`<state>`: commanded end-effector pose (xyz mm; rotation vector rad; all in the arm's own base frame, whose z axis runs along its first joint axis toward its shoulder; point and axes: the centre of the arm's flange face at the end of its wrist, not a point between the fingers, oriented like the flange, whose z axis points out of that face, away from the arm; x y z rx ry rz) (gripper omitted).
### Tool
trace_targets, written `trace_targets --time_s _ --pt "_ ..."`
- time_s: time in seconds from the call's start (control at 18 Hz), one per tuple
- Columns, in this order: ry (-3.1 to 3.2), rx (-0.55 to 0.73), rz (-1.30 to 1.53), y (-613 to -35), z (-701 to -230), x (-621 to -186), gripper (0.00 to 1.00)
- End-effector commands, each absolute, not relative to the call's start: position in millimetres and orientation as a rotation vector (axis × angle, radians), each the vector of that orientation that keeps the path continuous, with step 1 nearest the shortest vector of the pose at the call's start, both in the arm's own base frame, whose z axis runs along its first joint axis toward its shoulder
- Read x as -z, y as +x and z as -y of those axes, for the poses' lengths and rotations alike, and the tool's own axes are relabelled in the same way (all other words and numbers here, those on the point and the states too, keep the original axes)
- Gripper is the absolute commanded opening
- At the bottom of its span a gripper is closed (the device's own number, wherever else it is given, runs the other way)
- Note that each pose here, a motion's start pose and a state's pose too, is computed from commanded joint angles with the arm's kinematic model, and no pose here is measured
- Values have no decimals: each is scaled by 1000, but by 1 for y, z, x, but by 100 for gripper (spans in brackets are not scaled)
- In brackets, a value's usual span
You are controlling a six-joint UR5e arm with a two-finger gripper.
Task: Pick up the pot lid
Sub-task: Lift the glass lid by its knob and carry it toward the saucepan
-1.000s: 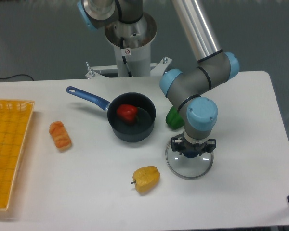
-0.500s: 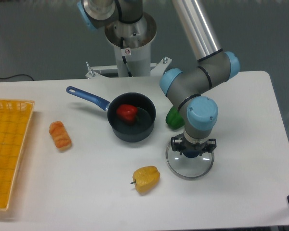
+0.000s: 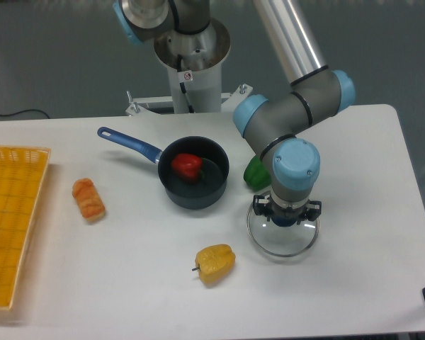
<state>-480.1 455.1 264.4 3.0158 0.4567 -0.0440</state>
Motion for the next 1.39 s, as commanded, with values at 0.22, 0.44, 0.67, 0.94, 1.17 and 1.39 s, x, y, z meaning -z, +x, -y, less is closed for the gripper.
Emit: trace_targets --time_s 0.22,0.44,0.67,0.94,1.17,1.39 --pt "3020 19 -424 -478 -455 -283 63" --pt "3003 -25 -382 -472 -450 -301 63" --pt "3048 -48 -389 -465 -452 -318 63" --pt "3071 -86 -333 -450 -450 -341 63" --pt "3091 -86 -283 -436 -462 -346 63" --pt "3106 -86 -273 -429 -464 -353 63"
